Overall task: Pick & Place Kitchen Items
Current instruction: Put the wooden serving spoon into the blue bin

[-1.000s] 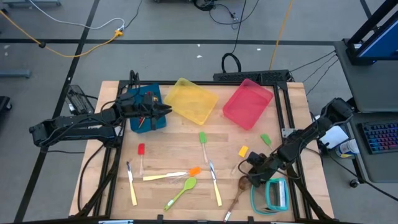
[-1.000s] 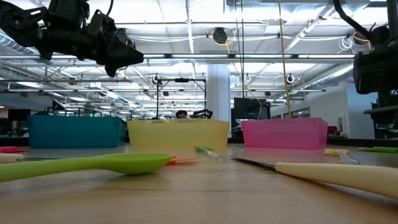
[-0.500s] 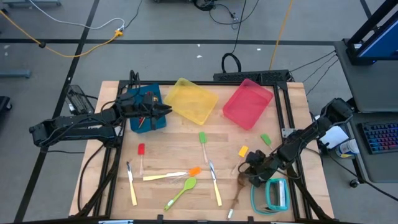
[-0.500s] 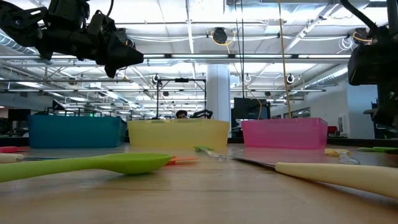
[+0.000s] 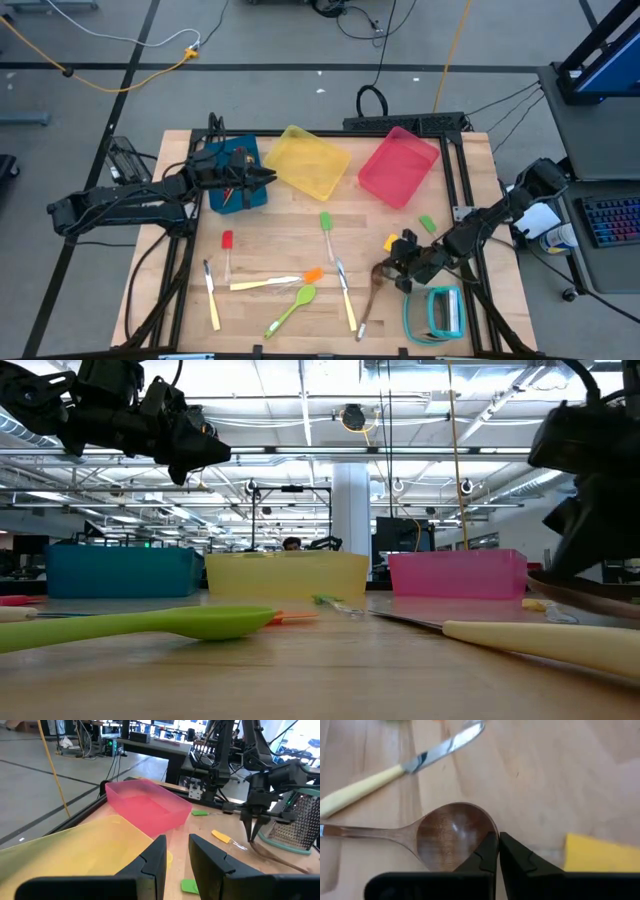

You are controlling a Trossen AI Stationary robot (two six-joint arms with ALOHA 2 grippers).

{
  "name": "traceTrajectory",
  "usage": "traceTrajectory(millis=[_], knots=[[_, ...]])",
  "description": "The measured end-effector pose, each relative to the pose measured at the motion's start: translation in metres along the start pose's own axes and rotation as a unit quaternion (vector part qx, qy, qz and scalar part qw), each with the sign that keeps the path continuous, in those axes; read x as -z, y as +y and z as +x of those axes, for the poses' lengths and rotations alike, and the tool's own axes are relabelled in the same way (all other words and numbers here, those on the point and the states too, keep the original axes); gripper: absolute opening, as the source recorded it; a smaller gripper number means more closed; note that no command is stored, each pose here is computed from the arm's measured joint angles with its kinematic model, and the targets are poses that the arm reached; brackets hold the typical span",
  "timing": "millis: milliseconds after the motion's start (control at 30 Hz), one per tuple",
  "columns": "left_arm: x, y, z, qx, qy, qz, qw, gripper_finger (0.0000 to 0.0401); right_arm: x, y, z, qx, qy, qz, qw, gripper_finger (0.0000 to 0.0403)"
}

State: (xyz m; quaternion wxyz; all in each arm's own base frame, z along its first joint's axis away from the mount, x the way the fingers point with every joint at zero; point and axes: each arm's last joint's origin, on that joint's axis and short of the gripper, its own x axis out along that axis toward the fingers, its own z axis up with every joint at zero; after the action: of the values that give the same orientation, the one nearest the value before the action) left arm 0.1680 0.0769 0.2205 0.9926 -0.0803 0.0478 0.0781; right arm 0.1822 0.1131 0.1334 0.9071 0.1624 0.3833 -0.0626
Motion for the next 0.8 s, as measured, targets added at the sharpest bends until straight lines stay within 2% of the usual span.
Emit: traceTrajectory(millis=[333, 567, 800], knots=[[0.000, -0.002, 0.001, 0.006, 0.001, -0.026, 1.000, 0.0086, -0.018, -0.015, 0.007, 0.045, -0.038, -0.025, 0.998, 0.0000], [0.005, -0.018, 0.009, 0.052, 0.013, -0.035, 0.998, 0.0086, -0.028, -0.028, 0.011, 0.090, -0.061, -0.031, 0.994, 0.0001], [0.019, -0.033, 0.036, 0.105, 0.011, -0.027, 0.994, 0.0086, -0.036, -0.038, 0.014, 0.118, -0.074, -0.034, 0.990, 0.0001]])
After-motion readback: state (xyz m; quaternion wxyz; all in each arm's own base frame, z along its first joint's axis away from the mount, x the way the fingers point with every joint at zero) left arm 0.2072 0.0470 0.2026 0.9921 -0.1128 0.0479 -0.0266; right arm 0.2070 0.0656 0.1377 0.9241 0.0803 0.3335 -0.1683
